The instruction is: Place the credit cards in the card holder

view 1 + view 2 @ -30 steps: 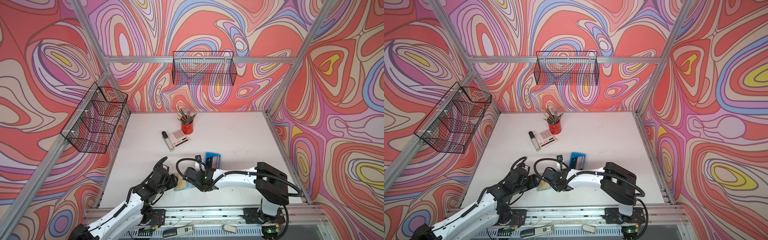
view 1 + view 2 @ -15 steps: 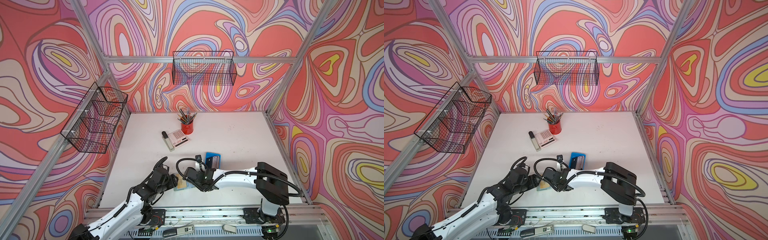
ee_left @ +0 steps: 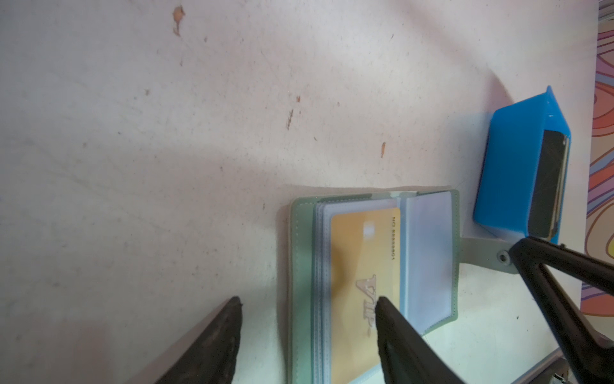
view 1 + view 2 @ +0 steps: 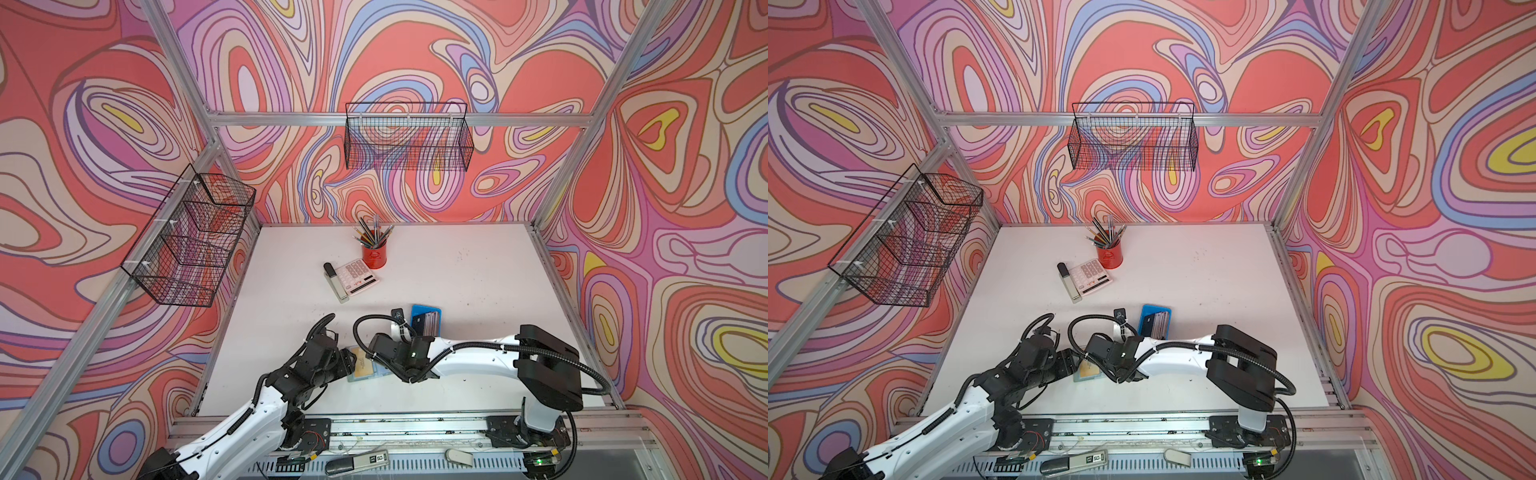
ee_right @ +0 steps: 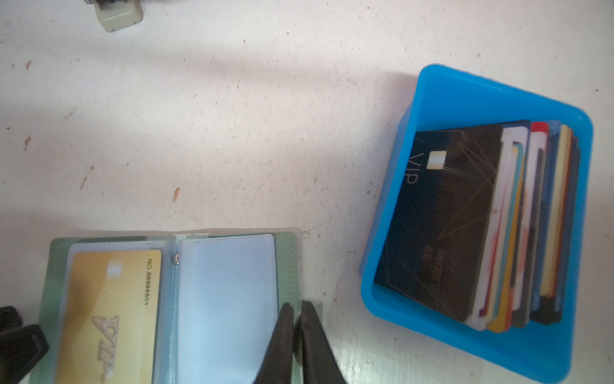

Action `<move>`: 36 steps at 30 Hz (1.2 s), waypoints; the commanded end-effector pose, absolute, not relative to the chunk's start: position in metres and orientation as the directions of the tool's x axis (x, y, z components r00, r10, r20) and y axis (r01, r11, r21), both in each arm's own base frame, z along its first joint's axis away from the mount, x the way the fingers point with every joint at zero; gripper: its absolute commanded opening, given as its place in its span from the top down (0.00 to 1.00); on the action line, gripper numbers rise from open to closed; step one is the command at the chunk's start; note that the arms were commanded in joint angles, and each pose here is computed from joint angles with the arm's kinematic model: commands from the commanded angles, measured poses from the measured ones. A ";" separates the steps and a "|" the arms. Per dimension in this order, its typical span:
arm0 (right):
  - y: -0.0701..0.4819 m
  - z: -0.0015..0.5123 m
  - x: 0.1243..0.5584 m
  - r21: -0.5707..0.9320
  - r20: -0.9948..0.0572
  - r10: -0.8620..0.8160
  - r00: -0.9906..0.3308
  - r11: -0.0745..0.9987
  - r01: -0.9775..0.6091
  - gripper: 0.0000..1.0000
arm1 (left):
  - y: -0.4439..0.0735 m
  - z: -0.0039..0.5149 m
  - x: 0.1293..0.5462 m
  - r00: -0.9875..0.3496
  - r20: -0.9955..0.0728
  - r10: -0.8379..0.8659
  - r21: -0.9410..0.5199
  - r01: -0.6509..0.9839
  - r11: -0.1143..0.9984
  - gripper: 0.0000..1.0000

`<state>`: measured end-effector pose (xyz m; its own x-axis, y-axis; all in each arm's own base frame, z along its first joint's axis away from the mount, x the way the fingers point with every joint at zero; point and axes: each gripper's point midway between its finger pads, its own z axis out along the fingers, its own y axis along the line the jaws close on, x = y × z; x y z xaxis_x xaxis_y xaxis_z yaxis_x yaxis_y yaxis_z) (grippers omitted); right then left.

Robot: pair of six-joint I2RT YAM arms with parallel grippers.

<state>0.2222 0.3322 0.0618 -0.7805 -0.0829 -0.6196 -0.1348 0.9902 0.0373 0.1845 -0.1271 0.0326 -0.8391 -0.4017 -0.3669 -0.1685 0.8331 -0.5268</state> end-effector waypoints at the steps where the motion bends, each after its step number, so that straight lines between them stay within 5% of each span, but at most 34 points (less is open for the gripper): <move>1: 0.331 0.065 0.222 0.041 -0.627 -0.072 -0.775 0.991 -0.125 0.87 | -0.125 0.029 0.183 -0.839 -0.366 -0.403 -0.520 -0.174 0.836 0.34; 17: 0.325 0.058 0.220 0.022 -0.615 -0.075 -0.785 0.994 -0.112 0.85 | -0.125 0.029 0.183 -0.840 -0.362 -0.403 -0.521 -0.176 0.836 0.34; 36: 0.321 0.058 0.218 0.023 -0.610 -0.067 -0.790 0.995 -0.102 0.94 | -0.128 0.033 0.188 -0.834 -0.373 -0.407 -0.537 -0.164 0.828 0.34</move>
<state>0.2205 0.3280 0.0592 -0.7875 -0.0761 -0.6116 -0.1201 0.9923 0.0312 0.1872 -0.1291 0.0350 -0.8344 -0.4047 -0.3742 -0.1611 0.8283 -0.5366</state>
